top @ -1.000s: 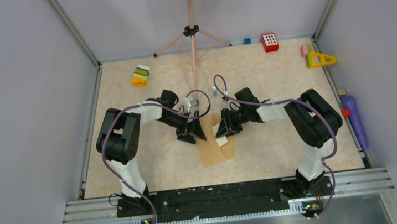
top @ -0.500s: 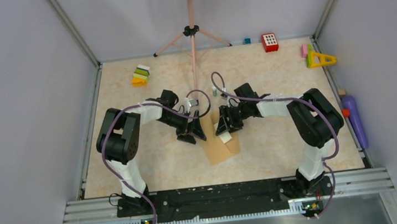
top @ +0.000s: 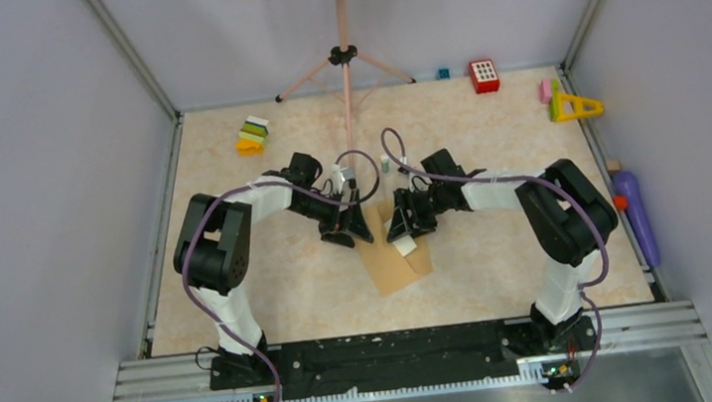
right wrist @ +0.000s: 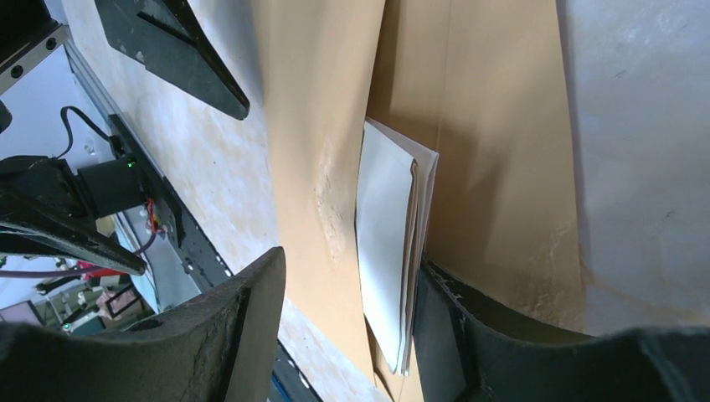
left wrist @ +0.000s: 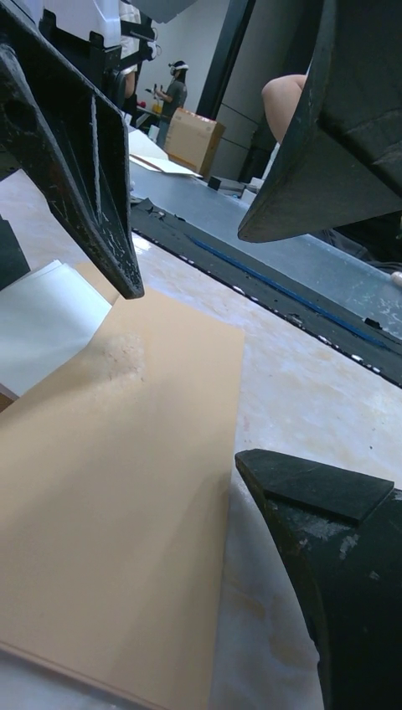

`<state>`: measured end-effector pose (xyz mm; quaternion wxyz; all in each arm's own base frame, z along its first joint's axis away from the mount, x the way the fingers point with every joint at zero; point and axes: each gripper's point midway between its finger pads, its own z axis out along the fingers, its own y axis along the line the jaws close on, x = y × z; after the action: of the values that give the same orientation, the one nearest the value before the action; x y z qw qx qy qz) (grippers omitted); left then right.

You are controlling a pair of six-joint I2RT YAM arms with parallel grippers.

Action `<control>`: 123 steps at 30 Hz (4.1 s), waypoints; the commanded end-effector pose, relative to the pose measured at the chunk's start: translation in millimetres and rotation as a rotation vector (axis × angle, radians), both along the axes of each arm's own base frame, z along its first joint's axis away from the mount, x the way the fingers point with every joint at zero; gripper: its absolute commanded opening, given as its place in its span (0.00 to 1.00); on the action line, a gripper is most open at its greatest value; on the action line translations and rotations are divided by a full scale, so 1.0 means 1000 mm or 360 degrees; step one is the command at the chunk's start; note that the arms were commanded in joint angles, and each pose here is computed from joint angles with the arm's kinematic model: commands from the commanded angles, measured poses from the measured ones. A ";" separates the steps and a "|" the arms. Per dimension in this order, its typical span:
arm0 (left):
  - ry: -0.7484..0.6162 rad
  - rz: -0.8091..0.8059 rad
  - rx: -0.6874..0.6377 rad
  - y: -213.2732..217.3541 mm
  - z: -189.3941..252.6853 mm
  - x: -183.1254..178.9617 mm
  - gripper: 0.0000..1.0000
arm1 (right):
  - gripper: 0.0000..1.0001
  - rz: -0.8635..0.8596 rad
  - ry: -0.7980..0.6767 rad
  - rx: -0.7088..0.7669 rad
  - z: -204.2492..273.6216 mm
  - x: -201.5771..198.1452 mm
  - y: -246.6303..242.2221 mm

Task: Place the letter into the envelope and seal it
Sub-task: Place the letter in the envelope.

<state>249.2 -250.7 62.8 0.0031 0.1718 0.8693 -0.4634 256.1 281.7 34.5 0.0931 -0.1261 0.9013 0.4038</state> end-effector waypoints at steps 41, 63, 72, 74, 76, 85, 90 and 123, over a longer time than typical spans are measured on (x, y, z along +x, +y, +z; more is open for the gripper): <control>-0.0206 -0.0064 0.0265 -0.010 -0.031 0.016 0.98 | 0.57 0.0054 -0.0355 -0.0194 0.010 0.035 -0.023; -0.0203 -0.0065 0.0241 -0.014 -0.029 0.015 0.98 | 0.55 0.0090 -0.0240 -0.0061 0.009 0.010 -0.001; -0.0213 -0.0074 0.0241 -0.014 -0.029 0.014 0.98 | 0.55 0.0031 -0.0396 -0.0078 0.013 0.033 0.002; -0.0213 -0.0077 0.0240 -0.014 -0.028 0.014 0.98 | 0.55 0.0035 -0.0390 -0.0065 0.012 0.034 0.004; -0.0212 -0.0078 0.0241 -0.015 -0.028 0.014 0.99 | 0.55 0.0046 -0.0358 -0.0052 0.009 0.031 0.007; -0.0209 -0.0079 0.0237 -0.015 -0.028 0.014 0.98 | 0.55 0.0091 -0.0292 0.0009 0.004 0.019 0.018; -0.0214 -0.0082 0.0230 -0.015 -0.027 0.013 0.98 | 0.55 0.0090 -0.0302 0.0022 0.006 0.020 0.021; -0.0208 -0.0089 0.0221 -0.017 -0.027 0.011 0.98 | 0.58 0.0091 -0.0379 0.0031 0.005 0.028 0.026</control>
<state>255.9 -268.0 50.2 0.0198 0.2034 0.8884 -0.4110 279.7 299.1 38.5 0.1708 -0.1817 0.8843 0.3948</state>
